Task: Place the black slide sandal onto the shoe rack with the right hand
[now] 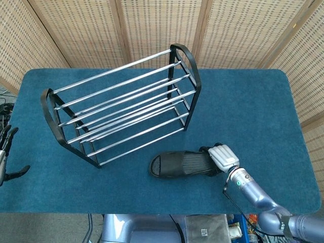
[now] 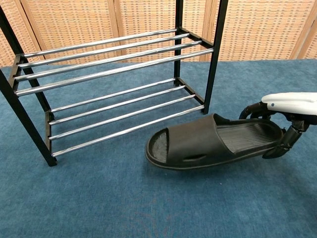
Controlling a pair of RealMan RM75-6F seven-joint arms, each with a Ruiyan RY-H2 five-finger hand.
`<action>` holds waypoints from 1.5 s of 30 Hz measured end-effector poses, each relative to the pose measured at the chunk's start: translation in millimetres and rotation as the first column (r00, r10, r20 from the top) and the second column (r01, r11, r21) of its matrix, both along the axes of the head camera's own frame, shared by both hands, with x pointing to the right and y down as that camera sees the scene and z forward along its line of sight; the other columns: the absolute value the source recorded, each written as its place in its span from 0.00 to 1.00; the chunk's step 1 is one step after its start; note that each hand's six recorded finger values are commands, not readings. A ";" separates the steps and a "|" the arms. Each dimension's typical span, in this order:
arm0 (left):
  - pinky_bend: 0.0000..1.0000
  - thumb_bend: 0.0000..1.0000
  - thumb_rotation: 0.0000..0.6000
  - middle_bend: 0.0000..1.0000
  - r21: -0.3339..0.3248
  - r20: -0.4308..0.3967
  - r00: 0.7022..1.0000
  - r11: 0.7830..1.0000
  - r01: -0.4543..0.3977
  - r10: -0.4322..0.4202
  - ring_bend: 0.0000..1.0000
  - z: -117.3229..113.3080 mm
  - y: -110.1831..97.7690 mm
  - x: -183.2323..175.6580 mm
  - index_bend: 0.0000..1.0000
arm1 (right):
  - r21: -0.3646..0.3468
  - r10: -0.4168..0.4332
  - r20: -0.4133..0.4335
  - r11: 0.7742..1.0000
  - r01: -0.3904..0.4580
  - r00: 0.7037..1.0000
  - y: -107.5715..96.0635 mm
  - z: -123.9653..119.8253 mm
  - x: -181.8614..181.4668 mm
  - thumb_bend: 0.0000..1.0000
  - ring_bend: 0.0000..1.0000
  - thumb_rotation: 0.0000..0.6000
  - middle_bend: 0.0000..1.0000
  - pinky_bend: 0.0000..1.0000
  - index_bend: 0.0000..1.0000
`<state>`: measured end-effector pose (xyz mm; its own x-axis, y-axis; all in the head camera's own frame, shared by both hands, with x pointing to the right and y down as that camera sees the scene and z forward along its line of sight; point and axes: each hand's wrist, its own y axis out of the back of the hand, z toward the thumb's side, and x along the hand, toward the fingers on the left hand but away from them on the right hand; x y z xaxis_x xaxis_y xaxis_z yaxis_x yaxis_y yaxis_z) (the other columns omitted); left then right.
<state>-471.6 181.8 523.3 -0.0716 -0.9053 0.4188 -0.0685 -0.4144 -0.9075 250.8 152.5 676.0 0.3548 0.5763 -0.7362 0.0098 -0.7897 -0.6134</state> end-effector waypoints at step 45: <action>0.00 0.19 1.00 0.00 -0.027 -0.074 0.995 0.998 0.060 -0.062 0.00 -2.5 -7.8 -23.8 0.00 | 0.065 0.590 -0.029 0.806 -0.588 0.807 -32.5 23.1 -132.8 0.74 0.55 1.00 0.68 0.36 0.65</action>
<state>-495.4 174.0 520.9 -0.0935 -0.8893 0.4477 -0.1616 -0.4302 -0.8882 117.9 120.0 699.1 -0.0983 0.7000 -0.7073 0.4339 -0.6095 -0.6635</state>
